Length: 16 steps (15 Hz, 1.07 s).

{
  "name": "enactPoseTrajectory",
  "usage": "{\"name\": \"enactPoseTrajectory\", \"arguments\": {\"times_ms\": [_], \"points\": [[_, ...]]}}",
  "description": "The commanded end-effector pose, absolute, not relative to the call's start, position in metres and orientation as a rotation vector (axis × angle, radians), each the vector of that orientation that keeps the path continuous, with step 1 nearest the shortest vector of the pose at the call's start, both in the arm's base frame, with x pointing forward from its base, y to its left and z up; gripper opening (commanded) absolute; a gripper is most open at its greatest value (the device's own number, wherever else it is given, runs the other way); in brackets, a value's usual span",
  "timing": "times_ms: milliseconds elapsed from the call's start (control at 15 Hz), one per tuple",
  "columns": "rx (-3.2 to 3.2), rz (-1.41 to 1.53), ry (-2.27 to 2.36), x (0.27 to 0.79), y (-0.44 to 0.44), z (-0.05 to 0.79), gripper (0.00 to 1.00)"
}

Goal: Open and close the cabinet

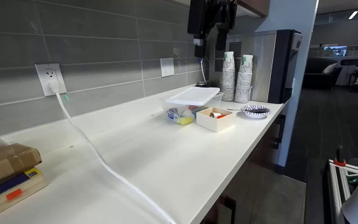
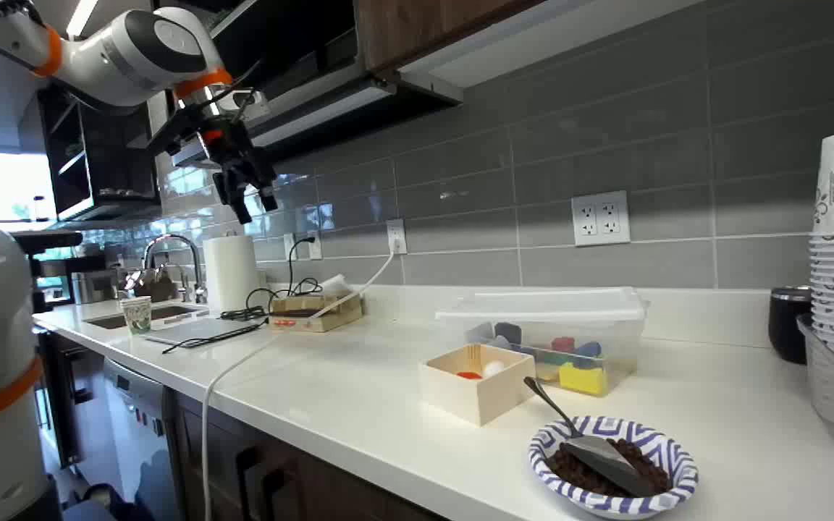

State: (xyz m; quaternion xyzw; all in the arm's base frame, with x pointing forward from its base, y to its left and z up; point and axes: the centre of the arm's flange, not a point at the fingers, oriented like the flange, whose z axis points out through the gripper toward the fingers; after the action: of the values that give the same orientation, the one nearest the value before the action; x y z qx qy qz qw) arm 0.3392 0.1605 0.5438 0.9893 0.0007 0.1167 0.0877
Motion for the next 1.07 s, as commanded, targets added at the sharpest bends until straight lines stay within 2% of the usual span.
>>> {"name": "enactPoseTrajectory", "arguments": {"times_ms": [0, 400, 1000], "points": [[2.946, 0.350, 0.002, 0.339, 0.161, 0.544, 1.00], [2.923, 0.464, -0.088, 0.337, 0.123, 0.575, 1.00], [2.687, 0.915, -0.289, 0.332, 0.014, 0.692, 1.00]]}}
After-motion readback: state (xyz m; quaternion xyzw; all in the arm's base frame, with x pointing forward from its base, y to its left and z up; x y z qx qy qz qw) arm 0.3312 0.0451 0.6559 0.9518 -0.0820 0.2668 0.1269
